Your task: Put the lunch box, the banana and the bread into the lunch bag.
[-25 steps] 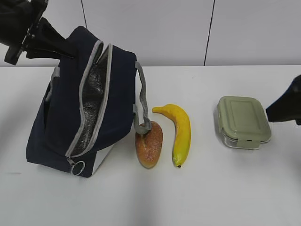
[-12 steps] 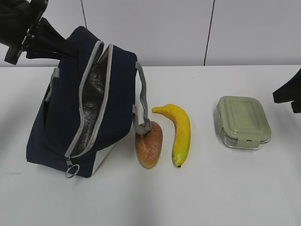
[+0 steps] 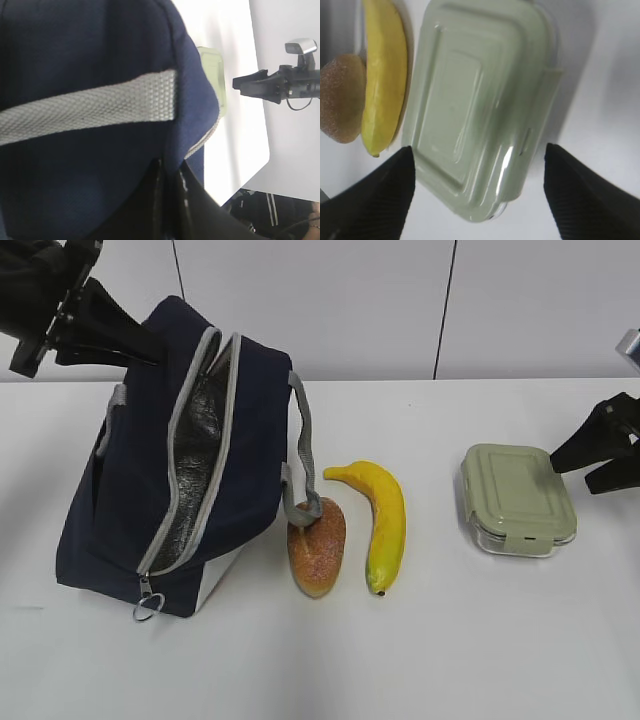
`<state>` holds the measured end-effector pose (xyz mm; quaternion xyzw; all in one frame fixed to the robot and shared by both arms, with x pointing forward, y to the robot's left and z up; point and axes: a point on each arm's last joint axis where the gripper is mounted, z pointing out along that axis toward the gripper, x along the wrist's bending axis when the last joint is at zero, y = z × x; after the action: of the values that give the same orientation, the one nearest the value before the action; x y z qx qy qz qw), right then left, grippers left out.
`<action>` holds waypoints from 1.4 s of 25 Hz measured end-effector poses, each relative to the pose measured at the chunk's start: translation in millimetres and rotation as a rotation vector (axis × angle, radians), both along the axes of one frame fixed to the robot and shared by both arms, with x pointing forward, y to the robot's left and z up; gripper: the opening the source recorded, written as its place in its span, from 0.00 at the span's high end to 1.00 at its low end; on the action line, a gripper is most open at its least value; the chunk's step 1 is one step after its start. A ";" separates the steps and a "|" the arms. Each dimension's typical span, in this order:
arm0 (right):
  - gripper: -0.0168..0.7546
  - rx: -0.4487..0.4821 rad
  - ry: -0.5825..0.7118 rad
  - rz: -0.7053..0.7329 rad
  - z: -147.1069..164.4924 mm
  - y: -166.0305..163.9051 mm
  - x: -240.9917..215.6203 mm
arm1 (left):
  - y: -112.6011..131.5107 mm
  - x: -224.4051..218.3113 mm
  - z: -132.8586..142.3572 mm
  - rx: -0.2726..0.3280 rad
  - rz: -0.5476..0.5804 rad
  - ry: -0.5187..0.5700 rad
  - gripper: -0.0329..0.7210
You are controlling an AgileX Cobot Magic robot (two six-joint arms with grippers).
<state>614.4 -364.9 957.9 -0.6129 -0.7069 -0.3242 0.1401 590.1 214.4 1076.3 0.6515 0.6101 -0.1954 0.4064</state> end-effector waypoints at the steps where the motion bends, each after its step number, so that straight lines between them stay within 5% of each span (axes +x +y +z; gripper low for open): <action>1: 0.18 0.001 0.004 0.000 -5.2 -1.9 5.5 | 0.0 -0.1 0.0 0.000 -0.001 0.000 0.97; 14: 0.19 0.075 0.044 -0.011 -52.3 -6.6 30.5 | 0.0 -0.6 -0.2 0.002 -0.006 0.004 0.97; 29: 0.42 0.136 0.034 -0.029 -54.7 -3.6 33.4 | 0.9 -1.1 -1.6 0.022 -0.013 0.004 0.97; 35: 0.45 0.144 0.034 -0.036 -54.9 -3.3 33.9 | 1.0 -1.1 -1.6 0.022 -0.013 0.004 0.97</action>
<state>648.3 -368.2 903.0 -0.6193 -0.6681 -0.3660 0.1901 589.0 215.4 1074.7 0.6596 0.6088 -0.1925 0.3966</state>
